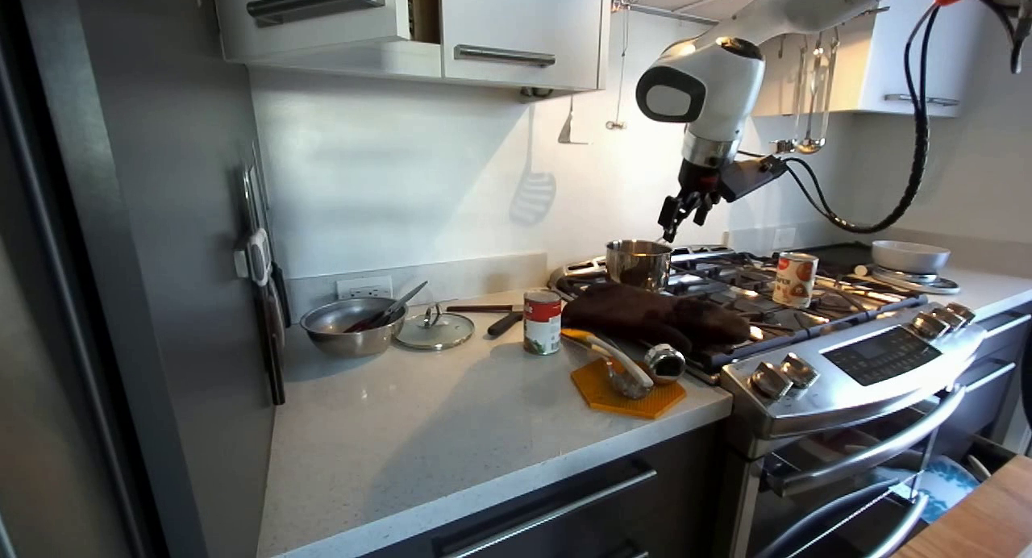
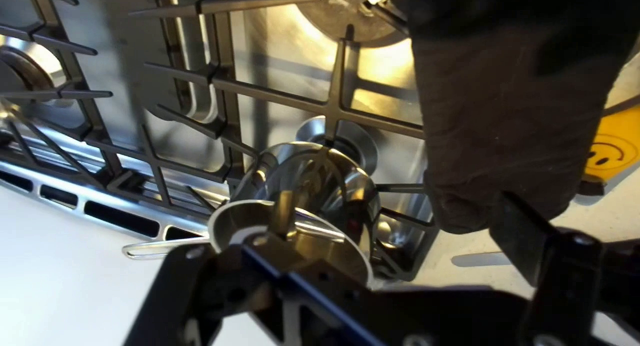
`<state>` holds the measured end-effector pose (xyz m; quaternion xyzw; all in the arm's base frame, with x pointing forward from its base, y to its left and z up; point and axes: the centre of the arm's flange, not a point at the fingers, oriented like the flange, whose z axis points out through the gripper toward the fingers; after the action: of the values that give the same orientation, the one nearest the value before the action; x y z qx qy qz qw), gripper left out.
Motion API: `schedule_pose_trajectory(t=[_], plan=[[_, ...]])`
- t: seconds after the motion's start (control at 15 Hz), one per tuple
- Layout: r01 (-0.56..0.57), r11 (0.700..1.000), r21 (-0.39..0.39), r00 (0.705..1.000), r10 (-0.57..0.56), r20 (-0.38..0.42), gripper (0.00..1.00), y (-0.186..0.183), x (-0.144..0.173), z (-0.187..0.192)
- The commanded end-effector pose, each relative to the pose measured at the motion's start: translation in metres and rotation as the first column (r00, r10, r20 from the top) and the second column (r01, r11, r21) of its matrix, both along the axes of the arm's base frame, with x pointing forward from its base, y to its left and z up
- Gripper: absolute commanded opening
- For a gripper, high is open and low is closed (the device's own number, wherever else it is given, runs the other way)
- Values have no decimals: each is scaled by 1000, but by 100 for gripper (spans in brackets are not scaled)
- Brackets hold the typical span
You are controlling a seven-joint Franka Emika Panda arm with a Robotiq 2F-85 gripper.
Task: Put the brown oven mitt on the left side of the counter.
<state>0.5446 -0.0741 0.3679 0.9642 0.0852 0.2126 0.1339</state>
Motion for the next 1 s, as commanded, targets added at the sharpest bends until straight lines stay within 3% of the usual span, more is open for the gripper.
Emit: schedule_pose_trajectory(t=[0.0, 0.27, 0.47, 0.93], plan=[[-16, 1000, 21, 992, 18, -123, 100, -51, 39, 22], [-16, 995, 99, 971, 39, -236, 100, -52, 33, 25], [-26, 987, 160, 970, 63, -236, 100, -41, 29, -3], [14, 986, 164, 972, 25, -233, 100, -56, 31, -35]])
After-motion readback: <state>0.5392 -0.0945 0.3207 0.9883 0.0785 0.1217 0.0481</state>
